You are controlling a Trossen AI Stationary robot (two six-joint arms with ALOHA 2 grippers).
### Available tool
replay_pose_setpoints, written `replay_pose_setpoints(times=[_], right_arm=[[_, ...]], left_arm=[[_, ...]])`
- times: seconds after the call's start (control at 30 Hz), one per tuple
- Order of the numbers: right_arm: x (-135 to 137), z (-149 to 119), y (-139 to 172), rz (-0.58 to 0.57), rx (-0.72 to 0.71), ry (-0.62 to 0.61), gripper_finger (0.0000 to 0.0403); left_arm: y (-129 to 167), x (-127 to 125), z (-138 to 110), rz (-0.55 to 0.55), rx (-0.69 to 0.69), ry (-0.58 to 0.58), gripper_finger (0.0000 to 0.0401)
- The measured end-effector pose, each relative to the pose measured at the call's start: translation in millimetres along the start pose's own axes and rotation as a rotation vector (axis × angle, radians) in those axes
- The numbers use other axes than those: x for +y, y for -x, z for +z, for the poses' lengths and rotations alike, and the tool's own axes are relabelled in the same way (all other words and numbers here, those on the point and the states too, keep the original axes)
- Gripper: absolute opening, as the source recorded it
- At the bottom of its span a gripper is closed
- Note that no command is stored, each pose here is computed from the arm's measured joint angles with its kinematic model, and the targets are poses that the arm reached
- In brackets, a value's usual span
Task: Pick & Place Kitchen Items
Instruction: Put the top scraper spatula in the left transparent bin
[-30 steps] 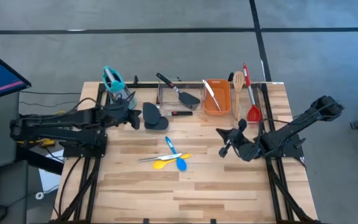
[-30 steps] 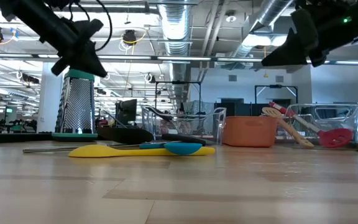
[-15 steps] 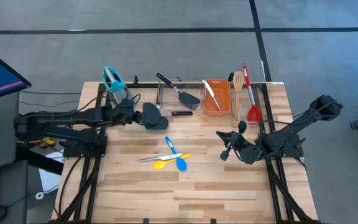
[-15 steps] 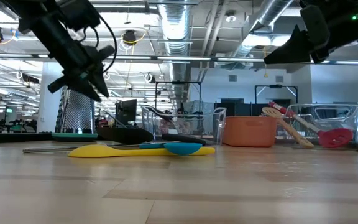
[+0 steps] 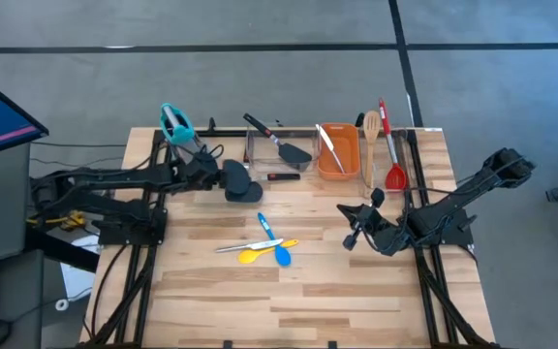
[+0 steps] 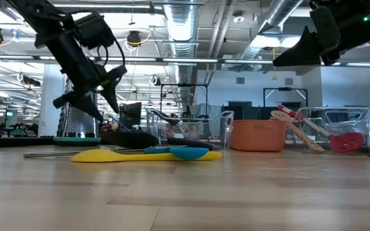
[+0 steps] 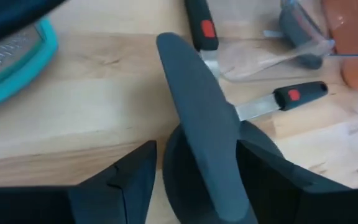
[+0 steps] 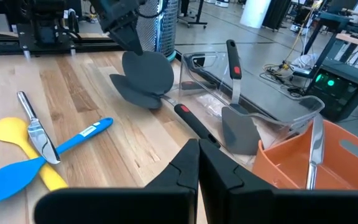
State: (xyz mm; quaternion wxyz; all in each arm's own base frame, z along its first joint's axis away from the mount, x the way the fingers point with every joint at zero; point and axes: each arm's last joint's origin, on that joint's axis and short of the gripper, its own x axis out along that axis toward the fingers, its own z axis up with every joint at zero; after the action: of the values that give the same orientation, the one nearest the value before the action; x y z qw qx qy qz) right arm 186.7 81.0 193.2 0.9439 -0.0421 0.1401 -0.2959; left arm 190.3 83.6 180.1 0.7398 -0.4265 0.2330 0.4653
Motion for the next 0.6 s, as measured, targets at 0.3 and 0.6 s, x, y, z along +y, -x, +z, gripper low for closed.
replay_pose_setpoints(times=[0.3, 0.6], right_arm=[[0, 0, 0, -0.001, 0.002, 0.003, 0.0001], [0, -1, 0, -0.002, 0.007, 0.013, 0.0001]], left_arm=[[-39, -6, -7, -0.001, 0.035, 0.003, 0.0201], [-49, -8, -10, 0.000, 0.037, -0.057, 0.0125]])
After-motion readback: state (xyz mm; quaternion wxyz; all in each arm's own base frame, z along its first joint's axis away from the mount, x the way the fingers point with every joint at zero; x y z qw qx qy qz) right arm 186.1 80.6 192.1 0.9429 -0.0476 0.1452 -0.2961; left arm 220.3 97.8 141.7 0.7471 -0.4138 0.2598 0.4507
